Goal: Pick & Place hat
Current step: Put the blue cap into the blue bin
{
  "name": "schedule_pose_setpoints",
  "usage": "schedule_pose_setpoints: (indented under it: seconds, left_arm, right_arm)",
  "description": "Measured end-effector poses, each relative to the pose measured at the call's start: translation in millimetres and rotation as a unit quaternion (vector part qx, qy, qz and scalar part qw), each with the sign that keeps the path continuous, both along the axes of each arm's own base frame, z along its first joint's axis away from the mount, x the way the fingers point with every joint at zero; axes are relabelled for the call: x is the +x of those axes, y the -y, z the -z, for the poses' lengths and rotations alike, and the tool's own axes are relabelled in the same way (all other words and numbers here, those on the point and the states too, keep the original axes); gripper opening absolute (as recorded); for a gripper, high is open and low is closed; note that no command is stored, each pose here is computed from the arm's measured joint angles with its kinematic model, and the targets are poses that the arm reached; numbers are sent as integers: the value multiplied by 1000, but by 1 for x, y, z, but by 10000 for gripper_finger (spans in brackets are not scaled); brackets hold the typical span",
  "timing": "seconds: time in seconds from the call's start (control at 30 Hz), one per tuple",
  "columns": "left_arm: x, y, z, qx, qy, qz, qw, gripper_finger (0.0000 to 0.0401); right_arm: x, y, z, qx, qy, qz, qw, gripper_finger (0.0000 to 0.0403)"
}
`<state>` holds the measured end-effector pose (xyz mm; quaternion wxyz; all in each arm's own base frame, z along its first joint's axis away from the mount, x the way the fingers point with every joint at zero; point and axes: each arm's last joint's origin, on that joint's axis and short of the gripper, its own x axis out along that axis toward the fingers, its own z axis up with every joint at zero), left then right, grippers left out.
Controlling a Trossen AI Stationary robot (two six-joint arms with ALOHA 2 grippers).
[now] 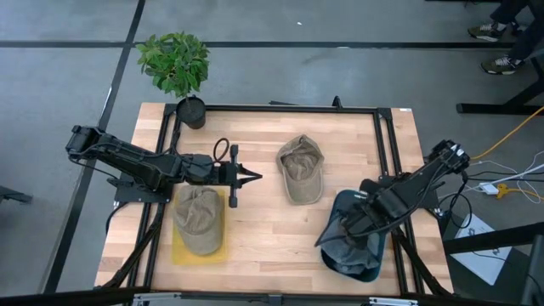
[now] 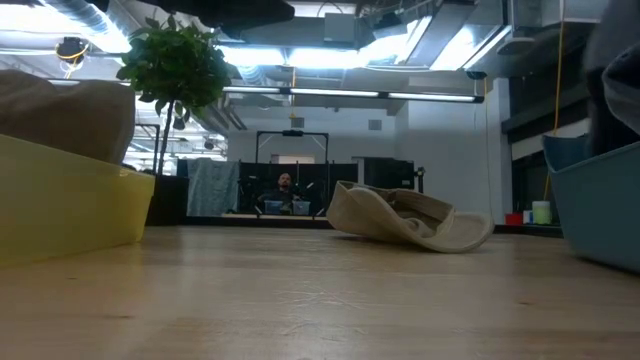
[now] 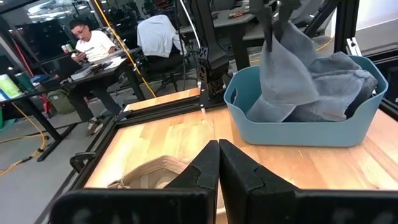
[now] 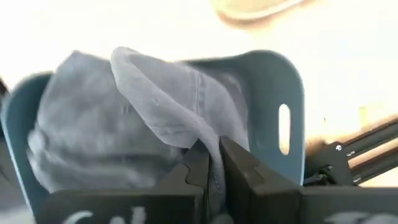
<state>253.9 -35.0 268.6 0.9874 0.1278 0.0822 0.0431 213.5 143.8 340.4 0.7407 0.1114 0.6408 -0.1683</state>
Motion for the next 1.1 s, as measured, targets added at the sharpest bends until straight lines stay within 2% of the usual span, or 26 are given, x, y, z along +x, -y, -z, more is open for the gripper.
schedule_pose_setpoints:
  seconds: [0.1,0.23,0.4,0.53,0.63,0.8,1.1]
  left_arm:
    - [0,0,0,0,2,0,1000,9]
    - [0,0,0,0,2,0,1000,9]
    - [0,0,0,0,2,0,1000,3]
    - [0,0,0,0,2,0,1000,3]
    - [0,0,0,1,2,0,1000,7]
    - [0,0,-1,-1,4,0,1000,10]
    - [0,0,-1,-4,3,0,1000,2]
  right_arm:
    - [-5,5,-10,-7,39,44,998,28]
    - [-9,7,-13,5,40,50,998,28]
    - [2,-8,-3,51,9,-48,998,28]
    - [-3,-13,5,23,-47,-106,993,28]
    - [-6,-14,3,-2,-23,-136,990,28]
    - [-13,-9,-7,-49,22,-144,988,28]
    - [-15,-7,-6,-59,26,-156,986,28]
